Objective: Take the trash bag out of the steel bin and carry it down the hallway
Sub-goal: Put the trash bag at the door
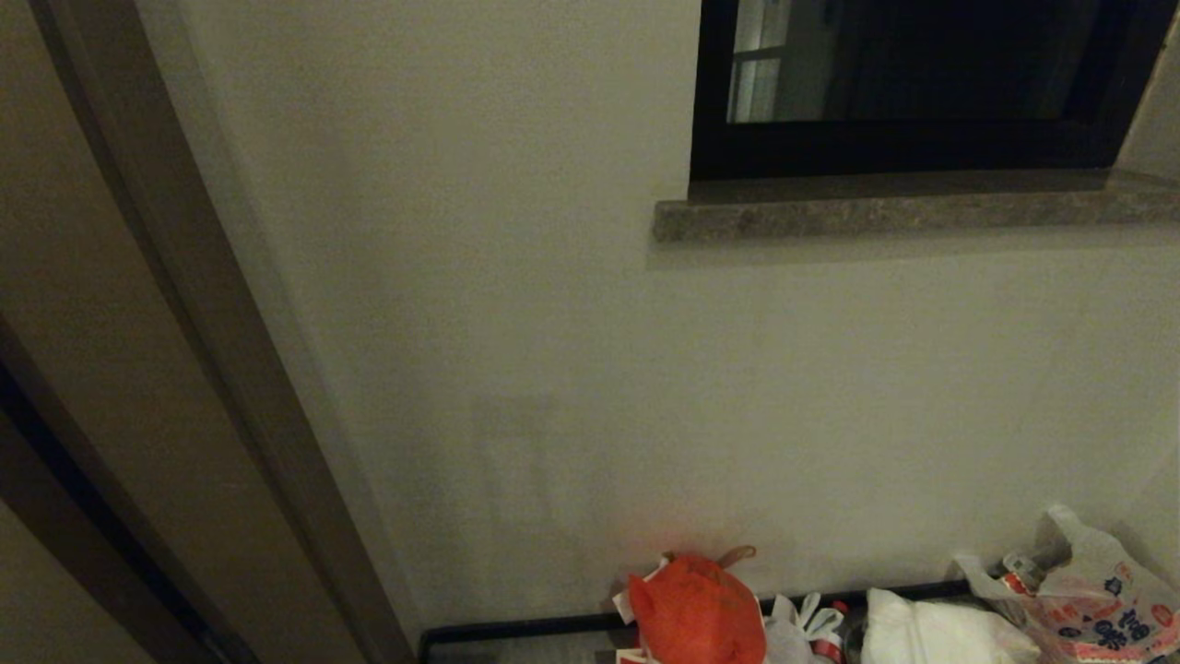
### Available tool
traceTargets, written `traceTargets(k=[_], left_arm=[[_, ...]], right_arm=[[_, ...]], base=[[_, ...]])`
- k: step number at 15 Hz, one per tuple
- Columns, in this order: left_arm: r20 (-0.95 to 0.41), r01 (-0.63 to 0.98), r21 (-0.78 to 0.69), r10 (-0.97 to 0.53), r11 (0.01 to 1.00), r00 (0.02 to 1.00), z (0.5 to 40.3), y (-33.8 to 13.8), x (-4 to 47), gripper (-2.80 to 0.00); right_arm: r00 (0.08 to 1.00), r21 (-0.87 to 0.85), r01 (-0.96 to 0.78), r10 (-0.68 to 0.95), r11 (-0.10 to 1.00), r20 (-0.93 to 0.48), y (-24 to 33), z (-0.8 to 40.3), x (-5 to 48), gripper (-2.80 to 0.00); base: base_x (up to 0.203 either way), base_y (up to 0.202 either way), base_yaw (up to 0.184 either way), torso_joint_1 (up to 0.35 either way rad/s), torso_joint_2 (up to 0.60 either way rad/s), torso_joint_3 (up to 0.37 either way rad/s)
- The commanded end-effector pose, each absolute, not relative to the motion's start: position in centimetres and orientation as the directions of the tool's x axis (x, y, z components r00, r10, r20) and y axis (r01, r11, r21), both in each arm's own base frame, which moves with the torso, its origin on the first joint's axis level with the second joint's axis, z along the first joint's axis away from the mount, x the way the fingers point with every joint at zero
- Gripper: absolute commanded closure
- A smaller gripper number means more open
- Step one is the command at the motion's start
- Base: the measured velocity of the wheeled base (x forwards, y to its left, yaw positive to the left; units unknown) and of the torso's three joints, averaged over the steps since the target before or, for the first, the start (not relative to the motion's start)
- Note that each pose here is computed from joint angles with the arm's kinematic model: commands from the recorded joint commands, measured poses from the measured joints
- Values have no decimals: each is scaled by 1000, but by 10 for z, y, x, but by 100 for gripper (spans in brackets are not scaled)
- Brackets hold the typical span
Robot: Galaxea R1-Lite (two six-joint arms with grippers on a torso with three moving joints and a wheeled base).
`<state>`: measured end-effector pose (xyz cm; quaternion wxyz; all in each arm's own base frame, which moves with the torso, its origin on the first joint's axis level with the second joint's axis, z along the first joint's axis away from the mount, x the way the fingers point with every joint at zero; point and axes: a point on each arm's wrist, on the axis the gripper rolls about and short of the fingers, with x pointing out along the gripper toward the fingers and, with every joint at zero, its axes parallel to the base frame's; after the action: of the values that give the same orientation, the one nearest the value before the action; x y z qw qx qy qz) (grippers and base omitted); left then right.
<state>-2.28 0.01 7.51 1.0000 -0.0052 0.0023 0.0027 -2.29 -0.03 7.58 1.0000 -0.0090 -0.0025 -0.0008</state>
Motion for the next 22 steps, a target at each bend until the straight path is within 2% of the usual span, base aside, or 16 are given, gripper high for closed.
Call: traceTargets(k=[1, 8, 22], left_arm=[[-6, -6, -10, 6, 1000, 1000, 75, 0, -23, 0], [-6, -8, -11, 8, 1000, 1000, 75, 0, -23, 0], [-6, -8, -12, 8, 1000, 1000, 75, 0, -23, 0]], right_arm=[[1000, -17, 2, -2, 1000, 6, 0, 76, -23, 0], [1000, -28, 2, -2, 1000, 5, 0, 76, -23, 0], [1000, -31, -3, 3, 1000, 8, 0, 76, -23, 0]], base=[[0, 0, 0, 0, 0, 0], [0, 0, 0, 1, 0, -12], [0, 0, 0, 2, 3, -188]])
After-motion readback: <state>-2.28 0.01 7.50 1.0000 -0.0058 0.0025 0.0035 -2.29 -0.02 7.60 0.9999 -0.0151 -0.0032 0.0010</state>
